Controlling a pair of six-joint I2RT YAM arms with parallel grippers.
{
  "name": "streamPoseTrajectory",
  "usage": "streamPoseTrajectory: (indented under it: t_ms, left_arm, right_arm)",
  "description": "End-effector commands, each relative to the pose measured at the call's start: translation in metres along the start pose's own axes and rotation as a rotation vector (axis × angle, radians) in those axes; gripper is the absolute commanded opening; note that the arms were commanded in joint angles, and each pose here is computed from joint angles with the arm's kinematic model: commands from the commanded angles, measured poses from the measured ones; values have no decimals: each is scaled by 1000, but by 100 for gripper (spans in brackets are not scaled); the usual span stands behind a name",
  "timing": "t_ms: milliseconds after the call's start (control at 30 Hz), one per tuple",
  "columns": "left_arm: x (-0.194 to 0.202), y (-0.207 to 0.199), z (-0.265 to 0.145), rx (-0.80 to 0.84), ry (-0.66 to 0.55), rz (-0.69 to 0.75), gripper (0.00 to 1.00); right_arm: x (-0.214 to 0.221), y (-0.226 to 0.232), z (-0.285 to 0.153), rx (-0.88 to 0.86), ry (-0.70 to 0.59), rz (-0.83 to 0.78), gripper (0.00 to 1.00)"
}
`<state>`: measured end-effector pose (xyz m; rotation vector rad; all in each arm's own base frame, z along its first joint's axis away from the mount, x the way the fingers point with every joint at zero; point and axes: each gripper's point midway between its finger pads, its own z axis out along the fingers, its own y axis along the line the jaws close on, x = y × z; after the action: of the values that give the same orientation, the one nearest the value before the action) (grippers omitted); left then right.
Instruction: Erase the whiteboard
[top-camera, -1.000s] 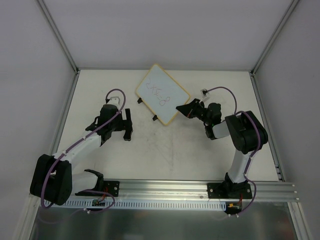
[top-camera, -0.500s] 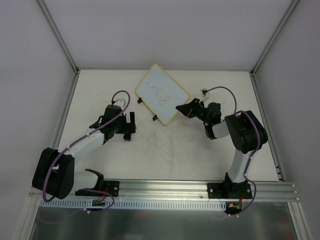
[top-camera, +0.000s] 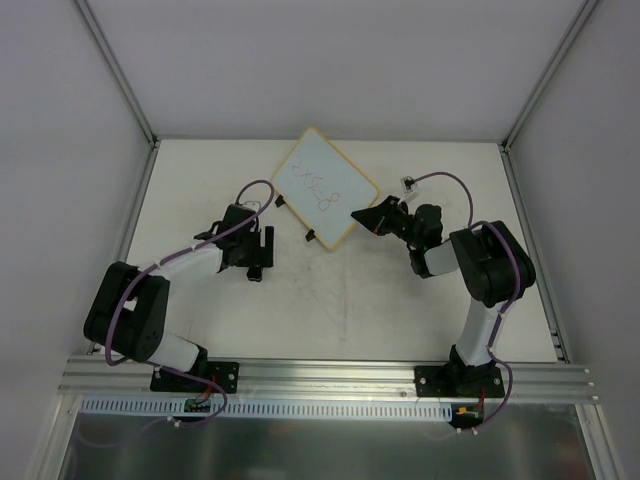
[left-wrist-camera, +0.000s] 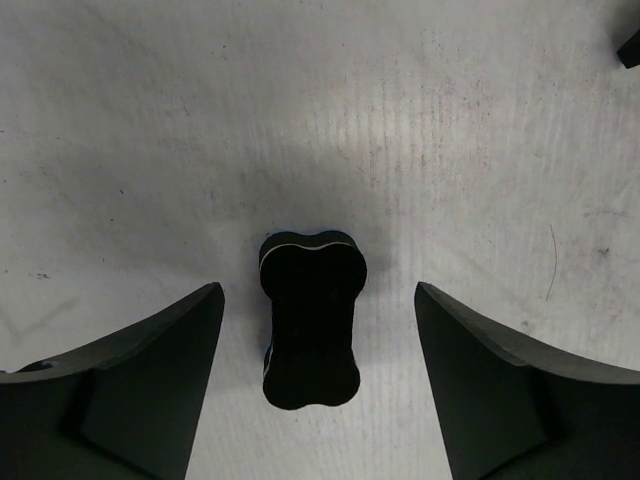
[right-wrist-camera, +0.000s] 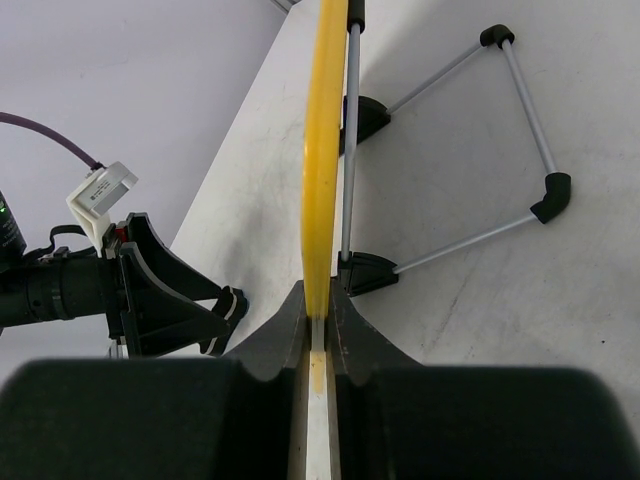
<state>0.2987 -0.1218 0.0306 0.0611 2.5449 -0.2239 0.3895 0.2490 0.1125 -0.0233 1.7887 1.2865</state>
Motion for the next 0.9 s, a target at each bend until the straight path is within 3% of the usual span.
streamPoseTrajectory:
  t_ms: [0, 200, 533, 700, 867]
  left_arm:
    - [-5, -2, -2, -17, 11, 21, 76]
    - [-2, -1, 1, -32, 42, 22, 67]
    - [4, -3, 4, -30, 89, 20, 38]
    - [5, -5, 2, -25, 87, 12, 35]
    - [3, -6, -1, -28, 77, 13, 12]
  right_arm:
    - [-32, 33, 6, -139, -99, -110, 0]
    - [-35, 32, 5, -135, -104, -104, 0]
    - [-36, 31, 5, -134, -104, -97, 0]
    - [-36, 30, 4, -131, -105, -93, 0]
    - [-36, 30, 4, -131, -105, -89, 0]
